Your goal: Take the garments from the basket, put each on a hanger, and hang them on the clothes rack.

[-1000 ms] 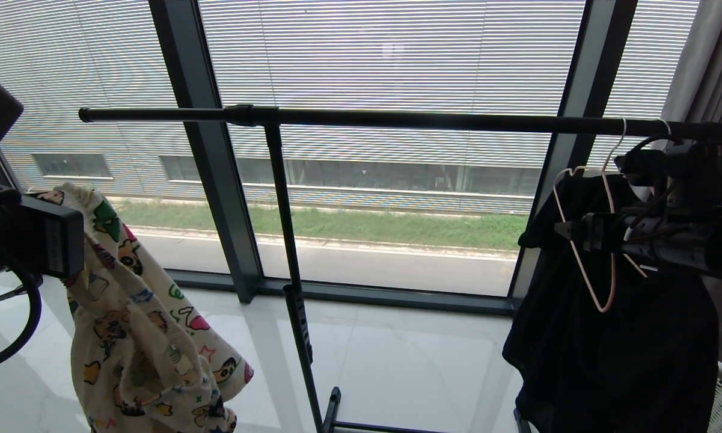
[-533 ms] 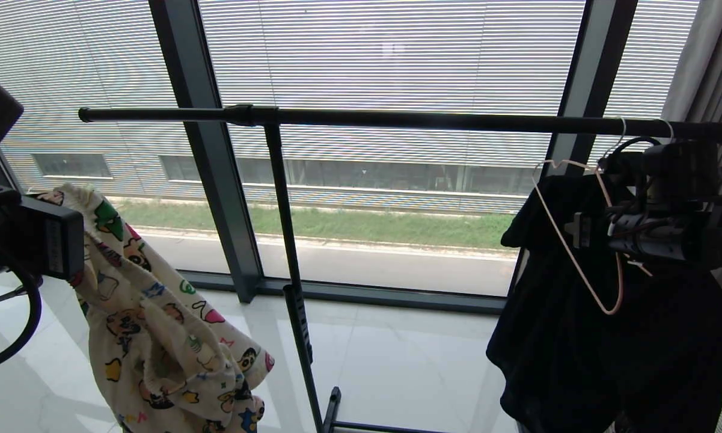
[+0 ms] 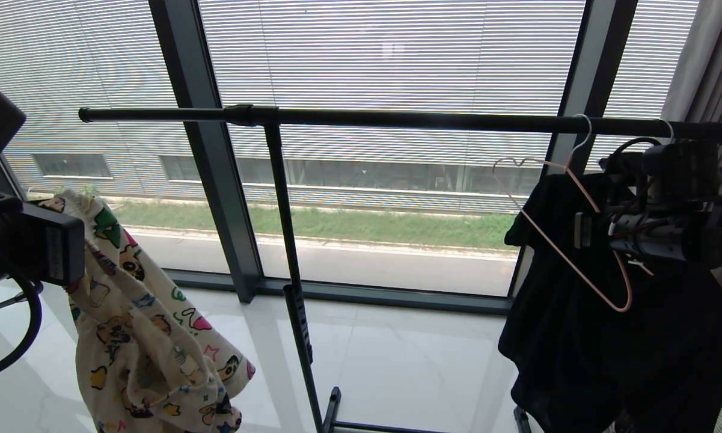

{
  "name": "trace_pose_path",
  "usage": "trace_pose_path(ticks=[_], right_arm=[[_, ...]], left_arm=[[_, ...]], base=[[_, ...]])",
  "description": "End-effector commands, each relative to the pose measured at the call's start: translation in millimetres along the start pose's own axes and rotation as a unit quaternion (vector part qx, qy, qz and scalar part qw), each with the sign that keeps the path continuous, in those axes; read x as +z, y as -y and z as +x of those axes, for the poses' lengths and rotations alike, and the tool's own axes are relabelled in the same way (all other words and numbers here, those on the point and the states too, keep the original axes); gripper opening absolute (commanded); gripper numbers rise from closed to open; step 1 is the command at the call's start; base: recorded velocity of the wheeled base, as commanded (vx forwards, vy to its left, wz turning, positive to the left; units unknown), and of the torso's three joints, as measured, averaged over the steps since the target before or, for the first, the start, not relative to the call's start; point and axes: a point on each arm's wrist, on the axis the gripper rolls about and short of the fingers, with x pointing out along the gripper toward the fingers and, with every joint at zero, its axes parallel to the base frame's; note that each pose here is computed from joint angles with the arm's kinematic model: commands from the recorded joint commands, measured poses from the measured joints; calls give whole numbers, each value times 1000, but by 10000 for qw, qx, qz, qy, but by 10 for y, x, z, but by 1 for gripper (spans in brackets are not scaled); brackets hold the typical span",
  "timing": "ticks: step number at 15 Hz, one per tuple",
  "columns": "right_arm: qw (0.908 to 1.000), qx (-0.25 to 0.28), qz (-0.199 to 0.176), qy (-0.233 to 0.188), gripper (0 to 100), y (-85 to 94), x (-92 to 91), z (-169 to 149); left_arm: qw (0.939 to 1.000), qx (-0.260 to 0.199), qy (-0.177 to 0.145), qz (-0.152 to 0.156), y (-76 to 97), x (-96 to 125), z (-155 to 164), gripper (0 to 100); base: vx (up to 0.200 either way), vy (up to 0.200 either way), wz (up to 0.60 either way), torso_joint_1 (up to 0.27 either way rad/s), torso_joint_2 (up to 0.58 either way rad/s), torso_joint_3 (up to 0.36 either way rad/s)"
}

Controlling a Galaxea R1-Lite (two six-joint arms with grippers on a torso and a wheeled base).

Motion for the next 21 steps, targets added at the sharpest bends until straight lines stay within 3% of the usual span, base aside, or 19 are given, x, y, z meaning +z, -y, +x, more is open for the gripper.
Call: trace_pose_path(ticks=[1, 4, 7, 14, 18, 21], right_arm=[[9999, 30, 29, 159, 0, 8, 54, -82], [9975, 195, 123, 668, 0, 13, 157, -252], [9957, 281, 20, 879, 0, 57, 107, -484], [9899, 1161, -518, 635, 0, -2, -526, -1215], [9768, 1927, -720, 596, 0, -11, -674, -1397], [9549, 2775, -937, 480, 0, -54, -789, -1496]], left_arm=[[10000, -3, 3, 0, 0, -2, 0, 0], [10000, 2, 17, -4, -3, 0, -9, 0], [10000, 23, 57, 22, -13, 5, -36, 0], [9999, 53, 101, 22, -24, 10, -68, 0], [10000, 35, 69, 35, -14, 7, -46, 0], [10000, -39, -37, 62, 22, -5, 28, 0]], base=[[0, 0, 0, 0, 0, 0], [0, 0, 0, 0, 0, 0], [0, 0, 0, 0, 0, 0], [-171, 0, 0, 3, 3, 4], [-200, 0, 0, -2, 2, 5], [-200, 0, 0, -4, 4, 7]])
